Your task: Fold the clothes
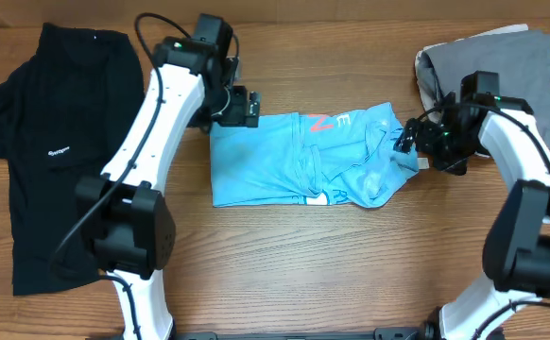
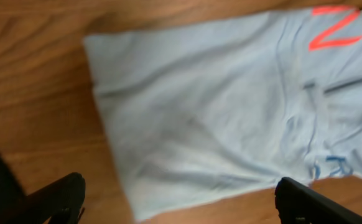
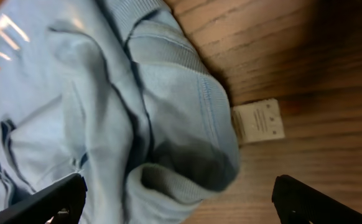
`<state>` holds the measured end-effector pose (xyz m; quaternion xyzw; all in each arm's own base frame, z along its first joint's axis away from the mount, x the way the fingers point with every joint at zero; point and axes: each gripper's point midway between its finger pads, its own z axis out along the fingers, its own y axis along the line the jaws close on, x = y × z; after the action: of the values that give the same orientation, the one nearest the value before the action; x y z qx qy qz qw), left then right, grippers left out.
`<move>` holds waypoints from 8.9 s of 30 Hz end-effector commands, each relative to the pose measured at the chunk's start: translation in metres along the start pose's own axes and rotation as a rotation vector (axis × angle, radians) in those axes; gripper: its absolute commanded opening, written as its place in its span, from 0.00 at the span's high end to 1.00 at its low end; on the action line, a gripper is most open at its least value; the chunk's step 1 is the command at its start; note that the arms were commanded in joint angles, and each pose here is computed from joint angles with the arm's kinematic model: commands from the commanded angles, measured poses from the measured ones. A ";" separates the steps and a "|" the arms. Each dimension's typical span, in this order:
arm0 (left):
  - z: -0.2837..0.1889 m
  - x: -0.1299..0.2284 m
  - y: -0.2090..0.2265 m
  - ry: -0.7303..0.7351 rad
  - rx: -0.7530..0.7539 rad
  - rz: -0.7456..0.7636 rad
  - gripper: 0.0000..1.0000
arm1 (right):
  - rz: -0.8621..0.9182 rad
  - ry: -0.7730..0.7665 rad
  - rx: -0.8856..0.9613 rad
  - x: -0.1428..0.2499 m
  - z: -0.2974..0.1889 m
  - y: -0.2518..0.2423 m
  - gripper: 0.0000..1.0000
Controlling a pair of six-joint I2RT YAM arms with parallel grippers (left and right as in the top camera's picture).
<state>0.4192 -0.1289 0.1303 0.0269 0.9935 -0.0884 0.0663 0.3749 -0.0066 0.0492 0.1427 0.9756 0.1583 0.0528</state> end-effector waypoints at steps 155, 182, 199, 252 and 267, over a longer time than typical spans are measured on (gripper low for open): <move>-0.038 0.008 0.165 0.001 -0.173 -0.206 0.00 | -0.495 -0.273 -0.379 0.057 0.041 0.362 0.92; -0.037 0.010 0.163 0.010 -0.166 -0.207 0.00 | -0.606 -0.118 -0.200 0.070 0.098 0.318 0.96; -0.037 0.006 0.165 -0.007 -0.168 -0.204 0.00 | -0.700 0.052 -0.240 0.129 0.064 0.350 0.78; -0.037 0.004 0.164 -0.015 -0.167 -0.204 0.00 | -0.491 0.165 0.069 0.140 0.088 0.219 0.25; -0.037 -0.003 0.165 -0.042 -0.167 -0.225 0.00 | -0.503 -0.027 0.398 0.024 0.092 0.107 0.11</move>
<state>0.4251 0.0407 0.1269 -0.0879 0.9942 -0.0082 0.0615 0.3750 0.1828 0.0146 -0.1069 0.9913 0.0171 0.0754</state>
